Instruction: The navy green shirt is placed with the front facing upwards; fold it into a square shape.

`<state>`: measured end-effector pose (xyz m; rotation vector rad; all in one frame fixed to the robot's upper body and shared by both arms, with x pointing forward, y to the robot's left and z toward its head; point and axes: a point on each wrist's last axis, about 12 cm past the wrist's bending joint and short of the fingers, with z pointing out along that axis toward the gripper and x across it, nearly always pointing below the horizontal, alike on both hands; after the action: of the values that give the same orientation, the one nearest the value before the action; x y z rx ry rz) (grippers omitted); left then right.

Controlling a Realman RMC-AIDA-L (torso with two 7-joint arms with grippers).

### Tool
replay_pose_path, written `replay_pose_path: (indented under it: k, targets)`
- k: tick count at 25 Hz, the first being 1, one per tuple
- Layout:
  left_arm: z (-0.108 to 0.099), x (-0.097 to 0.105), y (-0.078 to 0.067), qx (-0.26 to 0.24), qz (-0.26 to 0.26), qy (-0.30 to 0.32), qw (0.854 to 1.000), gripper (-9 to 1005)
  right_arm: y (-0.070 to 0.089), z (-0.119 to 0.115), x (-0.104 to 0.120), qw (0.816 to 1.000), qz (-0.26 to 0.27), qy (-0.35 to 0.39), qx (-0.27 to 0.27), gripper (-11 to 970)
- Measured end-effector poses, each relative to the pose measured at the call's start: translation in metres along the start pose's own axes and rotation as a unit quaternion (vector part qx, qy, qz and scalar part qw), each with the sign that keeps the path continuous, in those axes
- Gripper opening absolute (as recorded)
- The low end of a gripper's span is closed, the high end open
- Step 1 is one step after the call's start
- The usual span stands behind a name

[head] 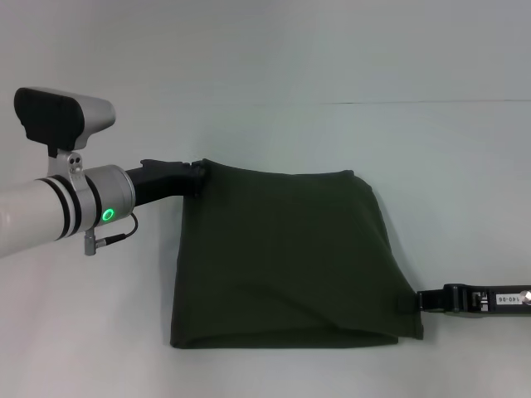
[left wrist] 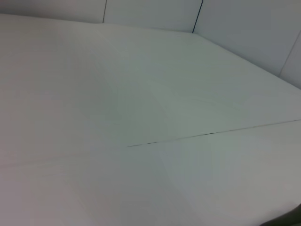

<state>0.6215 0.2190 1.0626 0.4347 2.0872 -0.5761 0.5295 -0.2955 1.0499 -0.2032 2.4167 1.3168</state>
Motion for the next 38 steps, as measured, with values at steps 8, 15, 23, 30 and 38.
replay_pose_path:
  k: [8,15,23,30,38]
  targets:
    - [0.000,0.000,0.000,-0.001,-0.001,0.001,1.000,28,-0.003,-0.005,0.002,1.000,0.005,0.000,0.005,72]
    - [-0.001,0.000,0.001,-0.002,-0.002,0.001,1.000,29,-0.006,-0.011,0.005,1.000,0.012,-0.003,0.010,79]
    - [0.000,0.000,0.001,-0.001,-0.002,0.002,1.000,29,-0.007,-0.016,0.002,1.000,0.013,-0.014,0.010,164]
    - [0.000,0.001,0.001,-0.001,0.001,0.003,1.000,28,0.000,-0.047,-0.029,0.996,-0.015,-0.093,0.002,291]
    - [-0.001,-0.001,0.002,-0.002,0.001,0.001,1.000,28,0.022,-0.019,-0.069,0.993,-0.066,-0.100,0.001,512]
